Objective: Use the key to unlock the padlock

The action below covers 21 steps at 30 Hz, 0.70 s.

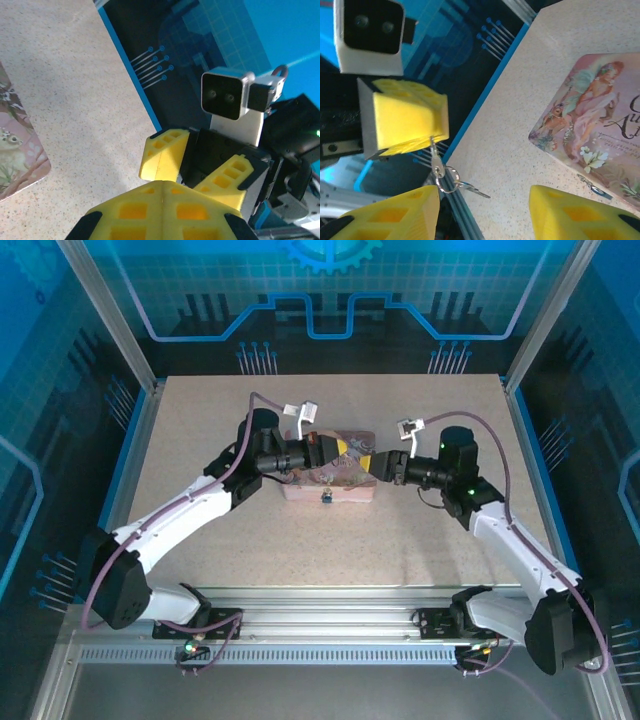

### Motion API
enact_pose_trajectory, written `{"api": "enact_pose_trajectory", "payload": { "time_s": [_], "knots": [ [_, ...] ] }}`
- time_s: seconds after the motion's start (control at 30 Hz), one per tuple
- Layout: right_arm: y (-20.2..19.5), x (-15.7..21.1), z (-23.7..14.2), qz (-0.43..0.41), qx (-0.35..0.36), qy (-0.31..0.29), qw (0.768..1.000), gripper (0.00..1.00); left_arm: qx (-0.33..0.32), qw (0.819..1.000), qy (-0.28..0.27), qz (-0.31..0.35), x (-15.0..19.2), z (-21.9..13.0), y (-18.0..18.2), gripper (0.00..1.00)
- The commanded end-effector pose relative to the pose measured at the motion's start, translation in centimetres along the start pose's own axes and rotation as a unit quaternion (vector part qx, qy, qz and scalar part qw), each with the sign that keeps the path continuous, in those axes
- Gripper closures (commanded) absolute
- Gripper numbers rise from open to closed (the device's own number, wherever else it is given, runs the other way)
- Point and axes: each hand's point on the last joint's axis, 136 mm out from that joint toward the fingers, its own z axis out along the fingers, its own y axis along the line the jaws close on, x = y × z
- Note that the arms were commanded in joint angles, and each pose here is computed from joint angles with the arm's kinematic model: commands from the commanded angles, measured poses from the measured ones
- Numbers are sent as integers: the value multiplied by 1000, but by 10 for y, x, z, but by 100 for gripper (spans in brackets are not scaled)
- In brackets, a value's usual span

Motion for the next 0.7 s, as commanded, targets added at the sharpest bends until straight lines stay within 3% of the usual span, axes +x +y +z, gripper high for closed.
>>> {"api": "enact_pose_trajectory", "payload": {
  "time_s": [0.0, 0.23, 0.5, 0.67],
  "knots": [
    [15, -24, -2, 5, -24, -72, 997, 49, -6, 999, -37, -11, -12, 2, 6, 100],
    [23, -33, -5, 26, -47, -132, 990, 47, 5, 998, -60, -19, -14, 5, 1, 100],
    [35, -34, 7, 26, -67, -127, 989, 47, 20, 997, -69, -29, -12, 9, -4, 100],
    [43, -31, 16, 22, -80, -116, 990, 54, 33, 996, -75, -35, -12, 10, -7, 100]
  ]
}}
